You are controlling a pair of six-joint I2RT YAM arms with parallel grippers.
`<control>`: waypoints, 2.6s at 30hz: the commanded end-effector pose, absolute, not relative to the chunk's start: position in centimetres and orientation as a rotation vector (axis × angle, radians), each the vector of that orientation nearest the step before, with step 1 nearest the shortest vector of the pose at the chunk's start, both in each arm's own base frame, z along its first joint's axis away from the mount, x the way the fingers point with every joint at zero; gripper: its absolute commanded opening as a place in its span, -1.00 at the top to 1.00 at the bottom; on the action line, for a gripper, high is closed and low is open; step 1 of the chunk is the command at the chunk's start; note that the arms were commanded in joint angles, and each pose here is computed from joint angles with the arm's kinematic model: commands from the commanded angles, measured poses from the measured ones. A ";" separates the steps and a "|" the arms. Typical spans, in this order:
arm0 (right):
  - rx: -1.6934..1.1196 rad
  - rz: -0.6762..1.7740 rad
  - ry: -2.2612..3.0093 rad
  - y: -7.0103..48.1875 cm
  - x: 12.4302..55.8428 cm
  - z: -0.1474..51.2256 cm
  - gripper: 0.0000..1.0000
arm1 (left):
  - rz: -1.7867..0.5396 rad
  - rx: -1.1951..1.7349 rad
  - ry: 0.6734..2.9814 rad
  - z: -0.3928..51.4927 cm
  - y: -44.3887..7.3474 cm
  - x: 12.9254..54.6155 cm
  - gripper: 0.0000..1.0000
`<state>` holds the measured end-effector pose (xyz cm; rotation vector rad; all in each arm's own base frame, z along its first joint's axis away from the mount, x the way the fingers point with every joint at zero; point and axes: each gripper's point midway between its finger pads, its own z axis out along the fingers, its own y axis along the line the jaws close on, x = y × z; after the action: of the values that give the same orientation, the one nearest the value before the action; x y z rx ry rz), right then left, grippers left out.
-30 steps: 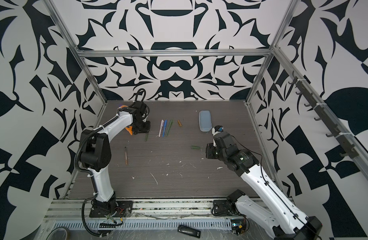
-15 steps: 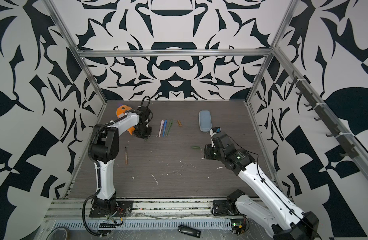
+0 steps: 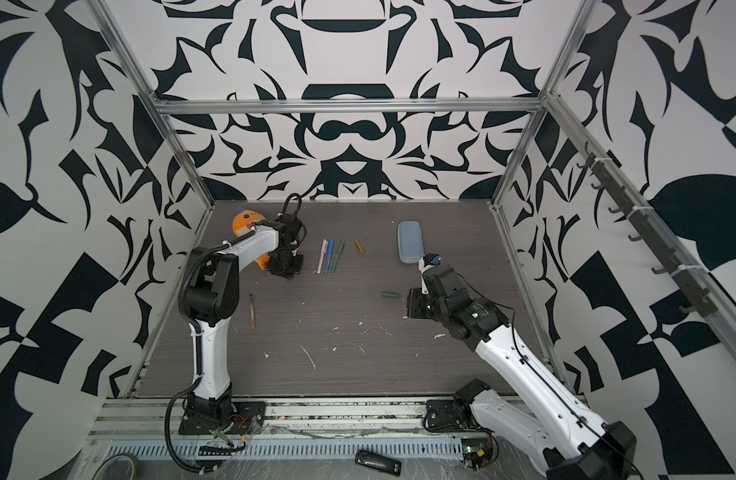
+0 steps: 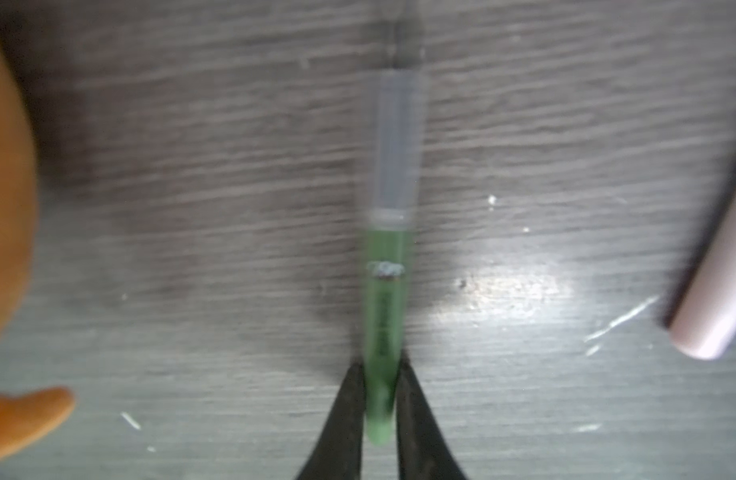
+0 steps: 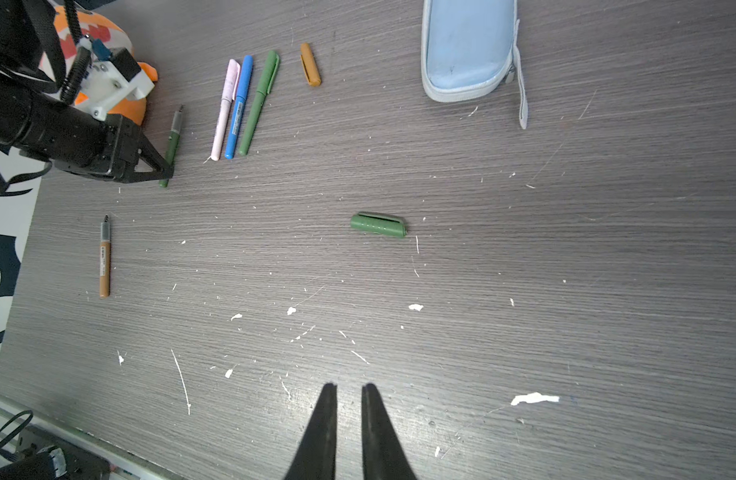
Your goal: Insert the pens into the pen caps
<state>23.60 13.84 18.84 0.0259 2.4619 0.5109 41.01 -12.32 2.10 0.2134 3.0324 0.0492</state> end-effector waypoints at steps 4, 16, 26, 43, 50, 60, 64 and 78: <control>0.037 0.554 2.409 14.0 23.8 20.7 0.68 | 0.038 0.234 3.078 0.9 -12.0 39.6 0.92; 0.033 0.732 2.362 16.3 24.1 22.5 0.67 | -0.111 0.445 2.638 13.4 -18.3 39.9 1.00; -0.056 0.990 2.043 19.0 24.9 31.1 0.71 | -0.878 0.874 1.997 25.2 -29.8 29.9 1.00; -0.222 1.132 1.879 25.0 27.1 37.2 0.27 | -1.208 1.016 1.832 28.6 -32.4 24.1 1.00; -0.266 1.107 1.878 27.4 27.5 37.1 0.27 | -1.248 1.028 1.823 28.9 -32.7 23.7 1.00; -0.206 1.045 1.888 26.9 28.2 36.9 0.35 | -1.255 1.028 1.816 29.1 -32.7 23.5 1.00; -0.167 0.990 1.903 26.2 28.8 36.4 0.37 | -1.263 1.032 1.812 29.2 -32.7 23.3 1.00; -0.184 1.057 1.934 28.0 29.4 35.8 0.71 | -1.251 1.033 1.813 29.1 -32.7 23.4 1.00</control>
<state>29.66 27.75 32.84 -0.1775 2.0189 1.0043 24.02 -32.72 28.23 1.0136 1.8595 -1.2415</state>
